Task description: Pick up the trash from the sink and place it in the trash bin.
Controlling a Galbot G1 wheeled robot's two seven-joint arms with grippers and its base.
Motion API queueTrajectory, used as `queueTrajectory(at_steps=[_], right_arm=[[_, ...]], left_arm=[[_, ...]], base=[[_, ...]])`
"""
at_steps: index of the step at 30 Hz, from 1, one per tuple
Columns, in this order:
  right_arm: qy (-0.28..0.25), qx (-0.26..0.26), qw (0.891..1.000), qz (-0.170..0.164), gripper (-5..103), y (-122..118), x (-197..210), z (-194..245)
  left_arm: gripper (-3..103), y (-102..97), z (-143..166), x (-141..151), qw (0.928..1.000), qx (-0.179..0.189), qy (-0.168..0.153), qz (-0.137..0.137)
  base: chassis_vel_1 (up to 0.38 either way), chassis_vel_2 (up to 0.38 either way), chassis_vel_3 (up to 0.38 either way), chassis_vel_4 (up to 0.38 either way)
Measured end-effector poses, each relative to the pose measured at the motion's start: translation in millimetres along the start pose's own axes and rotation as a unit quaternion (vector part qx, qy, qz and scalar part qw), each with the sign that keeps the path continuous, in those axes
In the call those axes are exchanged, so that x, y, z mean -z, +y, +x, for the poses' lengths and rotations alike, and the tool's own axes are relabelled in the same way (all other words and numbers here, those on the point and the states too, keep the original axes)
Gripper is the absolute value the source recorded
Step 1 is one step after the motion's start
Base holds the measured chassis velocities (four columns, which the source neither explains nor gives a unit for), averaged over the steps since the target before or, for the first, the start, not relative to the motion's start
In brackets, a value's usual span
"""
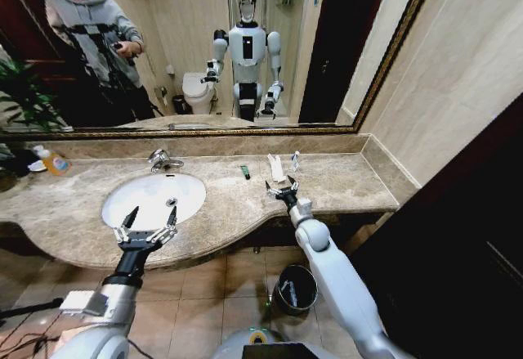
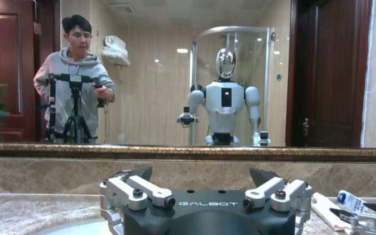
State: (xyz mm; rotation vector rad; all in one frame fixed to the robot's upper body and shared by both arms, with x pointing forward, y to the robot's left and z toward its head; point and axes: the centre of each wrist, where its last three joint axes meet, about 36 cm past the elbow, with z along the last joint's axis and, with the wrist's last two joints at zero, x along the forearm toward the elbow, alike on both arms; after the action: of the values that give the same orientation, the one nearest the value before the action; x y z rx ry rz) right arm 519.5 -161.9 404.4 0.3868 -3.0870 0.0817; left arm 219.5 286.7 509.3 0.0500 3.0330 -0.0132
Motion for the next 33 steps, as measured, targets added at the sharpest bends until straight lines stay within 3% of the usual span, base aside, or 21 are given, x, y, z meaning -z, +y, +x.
queueTrajectory(at_steps=[13, 21, 27, 30, 31, 33], right_arm=[[0.063, -0.035, 0.997, 0.012, 101, -11.1, -2.4, -34.4], [0.08, -0.032, 0.996, 0.012, 83, -18.1, -10.0, -35.5], [0.079, -0.028, 0.996, 0.011, 55, -17.7, -9.1, -37.5], [0.078, -0.027, 0.997, 0.011, 50, -17.4, -9.3, -37.5], [0.077, -0.026, 0.997, 0.011, 39, -17.3, -10.1, -37.0], [0.077, -0.026, 0.997, 0.011, 39, -17.5, -10.9, -36.5]], left_arm=[[100, 0.0, 0.0, 0.0, 1.0, 0.0, 0.0, 0.0], [100, 0.0, 0.0, 0.0, 1.0, 0.0, 0.0, 0.0], [100, 0.0, 0.0, 0.0, 1.0, 0.0, 0.0, 0.0], [100, 0.0, 0.0, 0.0, 1.0, 0.0, 0.0, 0.0], [100, 0.0, 0.0, 0.0, 1.0, 0.0, 0.0, 0.0], [100, 0.0, 0.0, 0.0, 1.0, 0.0, 0.0, 0.0]], base=[[0.0, 0.0, 0.0, 0.0], [0.0, 0.0, 0.0, 0.0], [0.0, 0.0, 0.0, 0.0], [0.0, 0.0, 0.0, 0.0], [0.0, 0.0, 0.0, 0.0], [0.0, 0.0, 0.0, 0.0]])
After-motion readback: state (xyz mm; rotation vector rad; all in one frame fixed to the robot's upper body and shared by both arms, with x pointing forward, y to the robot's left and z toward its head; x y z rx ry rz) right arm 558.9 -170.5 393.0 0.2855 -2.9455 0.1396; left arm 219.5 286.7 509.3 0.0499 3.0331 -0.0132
